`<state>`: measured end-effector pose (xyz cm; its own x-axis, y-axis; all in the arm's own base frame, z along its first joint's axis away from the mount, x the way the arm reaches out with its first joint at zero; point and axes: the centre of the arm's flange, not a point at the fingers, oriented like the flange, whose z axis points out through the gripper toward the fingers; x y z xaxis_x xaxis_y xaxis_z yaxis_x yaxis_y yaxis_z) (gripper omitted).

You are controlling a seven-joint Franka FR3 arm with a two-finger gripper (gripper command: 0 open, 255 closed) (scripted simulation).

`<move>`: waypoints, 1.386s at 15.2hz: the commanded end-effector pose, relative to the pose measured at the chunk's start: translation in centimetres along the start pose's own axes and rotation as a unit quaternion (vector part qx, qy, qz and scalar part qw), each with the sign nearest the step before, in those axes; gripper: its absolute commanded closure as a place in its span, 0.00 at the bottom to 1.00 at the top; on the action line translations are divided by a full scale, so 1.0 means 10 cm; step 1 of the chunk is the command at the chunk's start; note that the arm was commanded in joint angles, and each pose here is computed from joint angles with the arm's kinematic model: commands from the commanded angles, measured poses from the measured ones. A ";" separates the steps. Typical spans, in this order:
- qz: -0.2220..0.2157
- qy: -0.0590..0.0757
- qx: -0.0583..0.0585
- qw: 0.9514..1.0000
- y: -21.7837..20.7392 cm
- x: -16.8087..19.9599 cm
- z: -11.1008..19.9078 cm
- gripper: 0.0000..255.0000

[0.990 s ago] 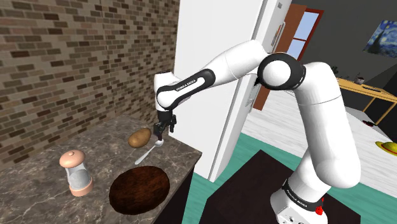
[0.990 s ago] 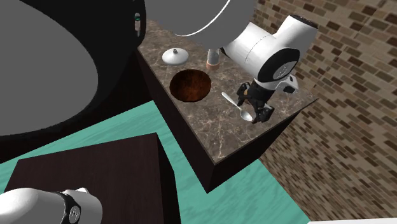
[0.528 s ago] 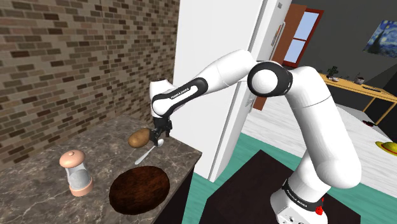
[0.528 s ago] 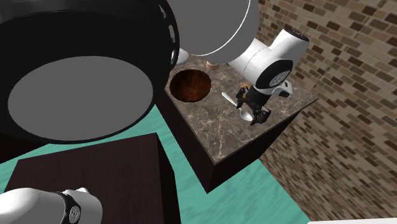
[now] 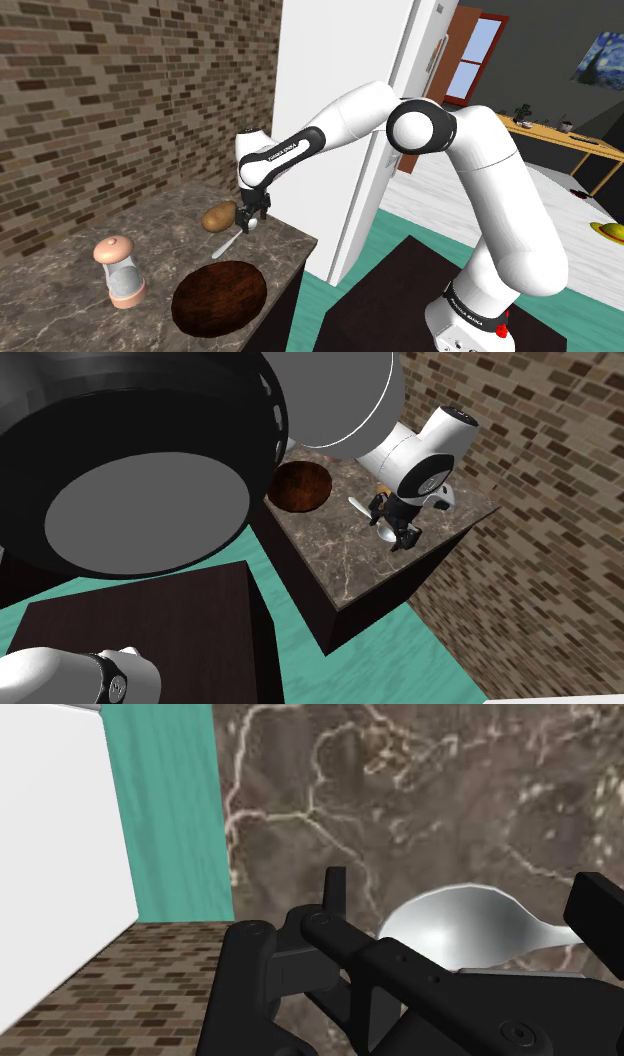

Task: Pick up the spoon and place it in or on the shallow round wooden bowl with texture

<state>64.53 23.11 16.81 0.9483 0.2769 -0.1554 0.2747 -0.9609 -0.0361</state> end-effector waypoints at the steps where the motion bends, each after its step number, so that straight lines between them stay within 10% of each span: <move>1: 0.000 0.000 0.000 1.000 0.00 0.00 0.00 0.00; 2: 0.000 0.000 0.000 1.000 0.00 0.00 0.00 0.00; 3: 0.000 0.000 0.000 1.000 0.00 0.00 0.00 1.00; 21: 0.000 0.000 0.000 1.000 -0.02 -0.07 -0.47 1.00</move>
<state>64.46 23.13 20.98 0.9483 0.2769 -0.1551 0.2747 -0.9609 -0.0361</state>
